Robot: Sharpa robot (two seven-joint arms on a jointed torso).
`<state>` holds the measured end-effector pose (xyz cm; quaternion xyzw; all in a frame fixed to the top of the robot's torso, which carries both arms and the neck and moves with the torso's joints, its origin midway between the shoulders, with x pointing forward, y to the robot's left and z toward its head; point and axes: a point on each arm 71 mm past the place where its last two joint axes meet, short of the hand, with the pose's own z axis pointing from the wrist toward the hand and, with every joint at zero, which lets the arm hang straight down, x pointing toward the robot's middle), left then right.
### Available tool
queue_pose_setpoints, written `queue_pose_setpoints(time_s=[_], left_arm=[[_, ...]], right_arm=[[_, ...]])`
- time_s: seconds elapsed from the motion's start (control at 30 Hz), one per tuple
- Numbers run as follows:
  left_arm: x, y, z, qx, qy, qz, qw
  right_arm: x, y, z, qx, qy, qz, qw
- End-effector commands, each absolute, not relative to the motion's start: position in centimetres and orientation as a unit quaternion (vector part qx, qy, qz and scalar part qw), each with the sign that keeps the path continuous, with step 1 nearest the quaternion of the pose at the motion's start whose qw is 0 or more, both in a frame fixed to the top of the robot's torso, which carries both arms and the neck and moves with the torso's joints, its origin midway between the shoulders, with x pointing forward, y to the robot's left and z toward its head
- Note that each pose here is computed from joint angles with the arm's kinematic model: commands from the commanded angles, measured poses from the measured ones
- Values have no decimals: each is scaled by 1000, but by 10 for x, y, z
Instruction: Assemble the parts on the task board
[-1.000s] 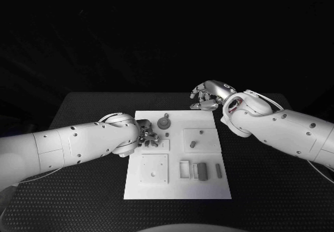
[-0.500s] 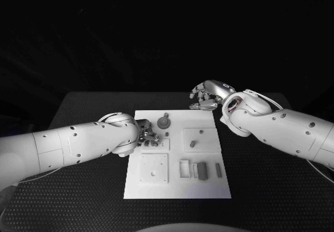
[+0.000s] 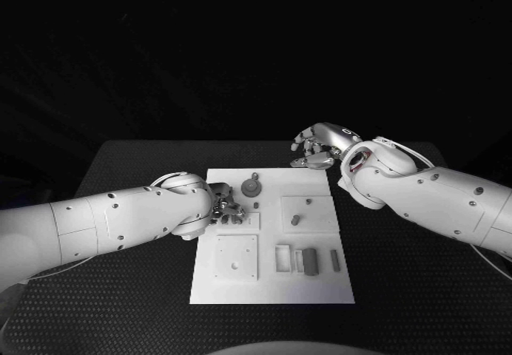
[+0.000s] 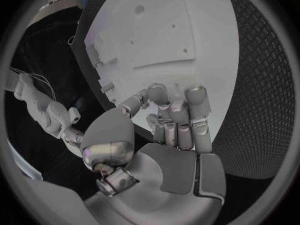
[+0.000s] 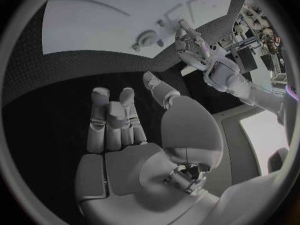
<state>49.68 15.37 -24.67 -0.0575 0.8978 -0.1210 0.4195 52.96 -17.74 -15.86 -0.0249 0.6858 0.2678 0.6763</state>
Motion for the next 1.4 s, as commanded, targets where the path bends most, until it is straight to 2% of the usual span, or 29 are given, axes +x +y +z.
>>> queue_pose_setpoints(time_s=[0.03,1.4], left_arm=[[495,152,-247,-52,901,-125,413],[497,150,-248,-50,900,-124,415]], right_arm=[[529,-177,-159,-29,689,270,672],[528,-175,-159,-31,689,273,671]])
